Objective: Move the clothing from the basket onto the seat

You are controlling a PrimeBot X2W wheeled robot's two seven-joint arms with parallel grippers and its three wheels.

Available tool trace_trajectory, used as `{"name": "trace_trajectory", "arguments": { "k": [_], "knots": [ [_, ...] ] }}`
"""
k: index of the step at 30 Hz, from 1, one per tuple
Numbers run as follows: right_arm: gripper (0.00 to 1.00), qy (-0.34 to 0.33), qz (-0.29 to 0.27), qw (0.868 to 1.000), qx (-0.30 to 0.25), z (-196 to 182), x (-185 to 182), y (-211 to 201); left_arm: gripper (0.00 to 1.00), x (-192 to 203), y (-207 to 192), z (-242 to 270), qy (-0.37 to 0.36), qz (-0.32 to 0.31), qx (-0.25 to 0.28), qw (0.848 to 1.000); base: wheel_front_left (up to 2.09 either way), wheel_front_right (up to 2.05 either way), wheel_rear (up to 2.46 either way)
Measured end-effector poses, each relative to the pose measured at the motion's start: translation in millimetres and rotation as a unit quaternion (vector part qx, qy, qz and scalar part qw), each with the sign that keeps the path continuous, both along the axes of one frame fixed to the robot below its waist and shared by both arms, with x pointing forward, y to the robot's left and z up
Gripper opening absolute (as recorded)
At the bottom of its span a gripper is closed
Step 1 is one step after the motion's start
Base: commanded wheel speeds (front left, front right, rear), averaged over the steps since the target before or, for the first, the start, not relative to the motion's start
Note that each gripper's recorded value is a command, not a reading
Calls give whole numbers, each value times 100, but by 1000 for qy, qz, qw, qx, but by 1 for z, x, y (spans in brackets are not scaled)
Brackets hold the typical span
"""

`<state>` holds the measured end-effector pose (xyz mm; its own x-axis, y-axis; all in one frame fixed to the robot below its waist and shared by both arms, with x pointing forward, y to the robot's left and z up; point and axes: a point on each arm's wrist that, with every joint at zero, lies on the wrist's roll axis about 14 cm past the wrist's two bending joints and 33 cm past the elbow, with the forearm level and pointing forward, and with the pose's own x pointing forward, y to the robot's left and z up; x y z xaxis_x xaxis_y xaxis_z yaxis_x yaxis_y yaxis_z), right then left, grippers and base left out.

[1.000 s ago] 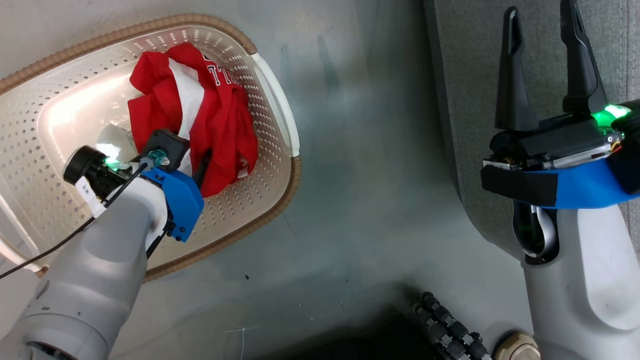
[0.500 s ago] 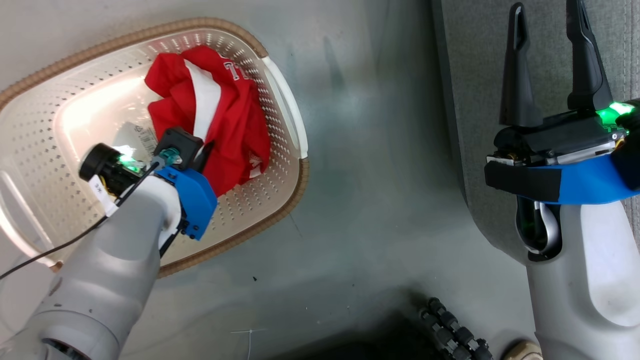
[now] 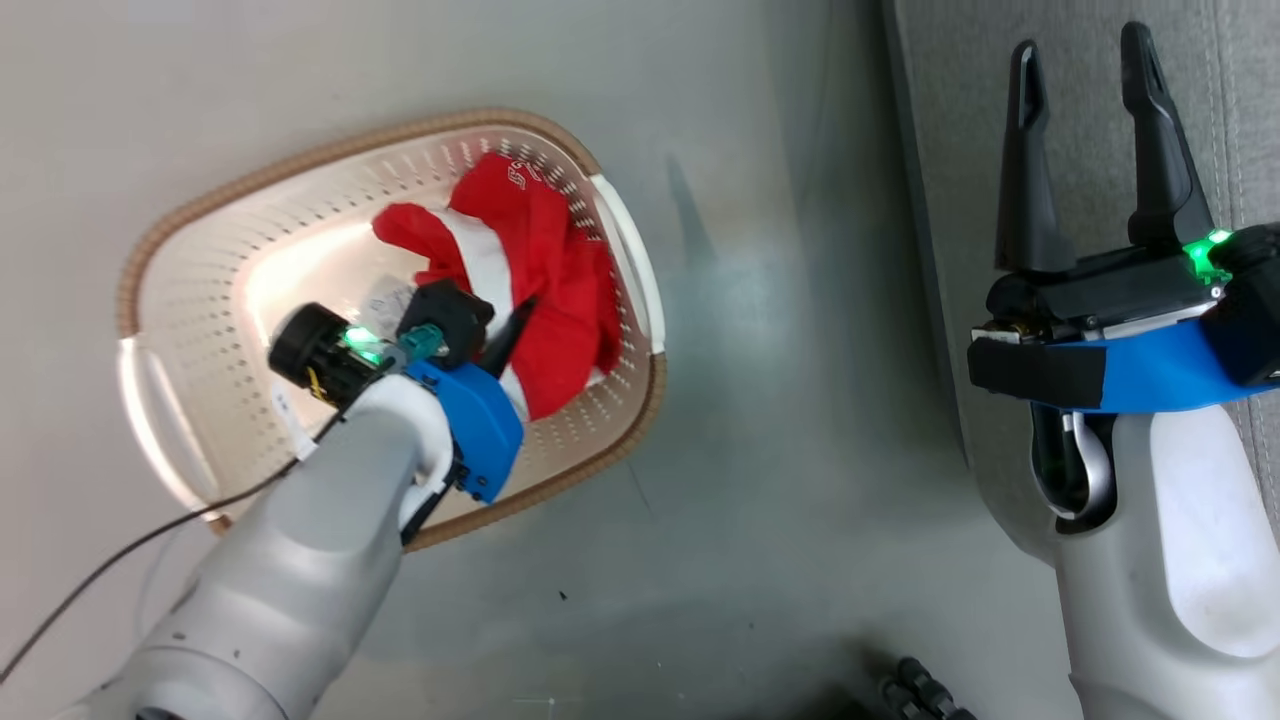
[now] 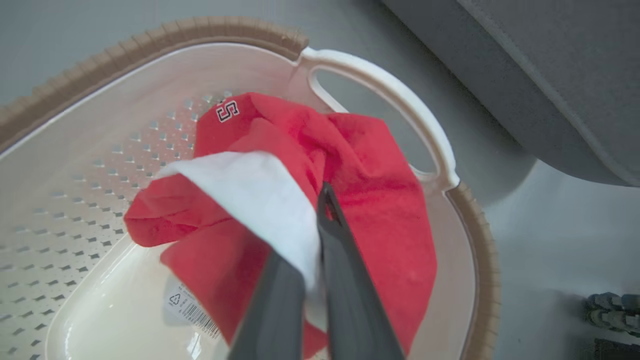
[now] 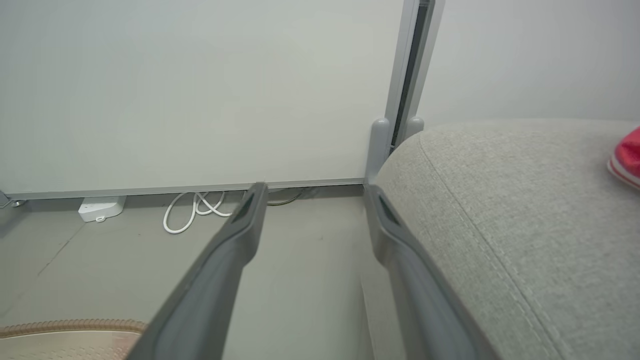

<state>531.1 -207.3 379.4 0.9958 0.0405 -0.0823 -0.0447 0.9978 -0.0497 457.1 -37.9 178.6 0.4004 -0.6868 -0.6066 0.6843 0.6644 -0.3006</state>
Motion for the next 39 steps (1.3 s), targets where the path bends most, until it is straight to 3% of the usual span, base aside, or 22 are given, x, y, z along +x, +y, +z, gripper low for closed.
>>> {"name": "trace_trajectory", "arguments": {
  "k": [18,30,39],
  "knots": [
    [100,-30,23,999,24,51,-20,28,0,18,19,135,-124,73,-70,987,0,0,0],
    [100,-44,36,998,33,83,-54,42,0,22,39,238,-234,124,-108,958,0,0,0],
    [100,-57,54,996,42,105,-83,56,0,10,43,312,-316,128,-131,931,0,0,0]
  ]
}}
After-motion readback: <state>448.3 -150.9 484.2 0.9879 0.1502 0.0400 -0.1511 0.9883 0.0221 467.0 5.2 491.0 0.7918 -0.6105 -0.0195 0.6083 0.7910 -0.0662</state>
